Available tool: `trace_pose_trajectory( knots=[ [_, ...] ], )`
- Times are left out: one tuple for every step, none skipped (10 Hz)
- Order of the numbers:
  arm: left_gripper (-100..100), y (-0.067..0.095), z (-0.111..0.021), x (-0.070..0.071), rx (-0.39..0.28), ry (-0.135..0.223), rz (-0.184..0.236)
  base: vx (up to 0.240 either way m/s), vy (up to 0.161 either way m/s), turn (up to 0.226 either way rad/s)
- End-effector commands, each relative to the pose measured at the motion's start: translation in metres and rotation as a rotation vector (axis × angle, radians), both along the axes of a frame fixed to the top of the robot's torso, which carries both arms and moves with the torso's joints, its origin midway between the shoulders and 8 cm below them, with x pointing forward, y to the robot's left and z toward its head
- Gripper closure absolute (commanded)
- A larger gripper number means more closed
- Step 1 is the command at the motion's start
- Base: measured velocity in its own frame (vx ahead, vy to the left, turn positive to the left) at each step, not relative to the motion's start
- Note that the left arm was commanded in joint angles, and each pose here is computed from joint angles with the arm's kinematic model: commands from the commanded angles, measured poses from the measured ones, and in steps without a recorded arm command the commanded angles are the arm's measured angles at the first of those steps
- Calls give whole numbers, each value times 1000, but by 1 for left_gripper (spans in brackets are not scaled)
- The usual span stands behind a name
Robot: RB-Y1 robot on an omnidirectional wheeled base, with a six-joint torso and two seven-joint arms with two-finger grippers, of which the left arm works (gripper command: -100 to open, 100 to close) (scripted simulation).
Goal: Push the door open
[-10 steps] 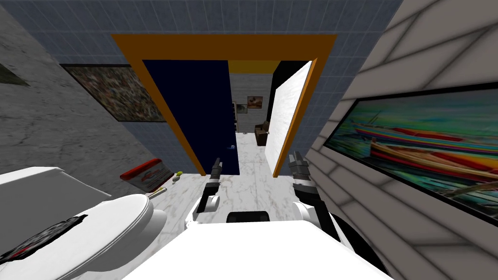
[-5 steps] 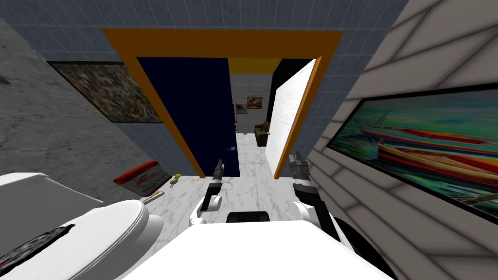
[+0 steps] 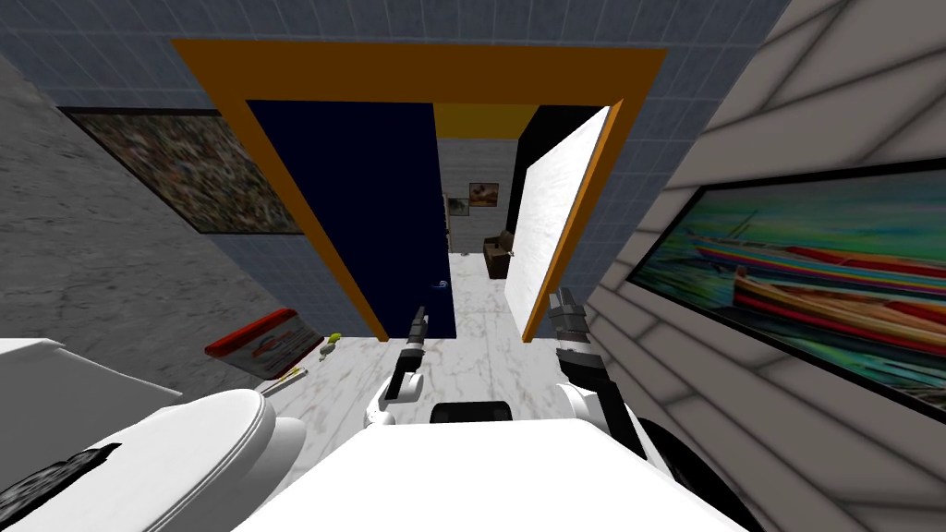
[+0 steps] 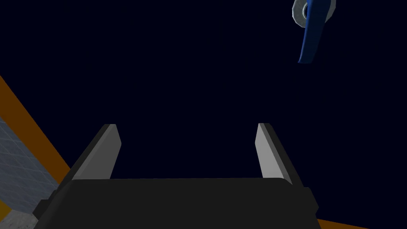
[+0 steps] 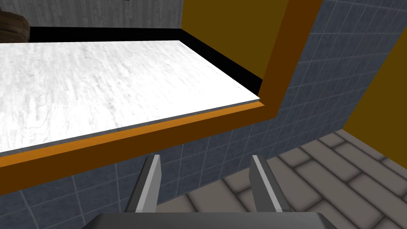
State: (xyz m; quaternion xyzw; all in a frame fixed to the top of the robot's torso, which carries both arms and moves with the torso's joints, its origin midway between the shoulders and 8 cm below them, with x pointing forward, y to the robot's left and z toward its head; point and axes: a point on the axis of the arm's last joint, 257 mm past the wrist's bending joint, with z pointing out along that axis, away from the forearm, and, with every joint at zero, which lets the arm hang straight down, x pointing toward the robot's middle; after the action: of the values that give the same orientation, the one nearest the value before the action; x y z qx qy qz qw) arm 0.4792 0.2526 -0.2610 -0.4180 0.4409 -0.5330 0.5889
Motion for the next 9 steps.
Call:
trace_pose_trajectory(
  knots=[
    [-100, -2, -11, 1, -7, 19, -2, 70, 20, -8],
    [-100, -3, -16, 3, -12, 28, -5, 83, 31, -16],
    [-100, -5, -23, 4, -17, 42, -7, 97, 44, -18],
    [-100, -4, -26, 4, -17, 48, -6, 68, 38, -7],
    [-100, -6, -34, 4, -22, 62, -8, 61, 42, -7],
    [-100, -7, -40, 6, -27, 74, -10, 71, 46, -16],
    [-100, -9, -48, 6, -31, 89, -11, 81, 45, -21],
    [-100, -10, -55, 6, -35, 102, -13, 93, 34, -15],
    [-100, -11, -61, 7, -39, 116, -14, 102, 42, -12]
  ],
)
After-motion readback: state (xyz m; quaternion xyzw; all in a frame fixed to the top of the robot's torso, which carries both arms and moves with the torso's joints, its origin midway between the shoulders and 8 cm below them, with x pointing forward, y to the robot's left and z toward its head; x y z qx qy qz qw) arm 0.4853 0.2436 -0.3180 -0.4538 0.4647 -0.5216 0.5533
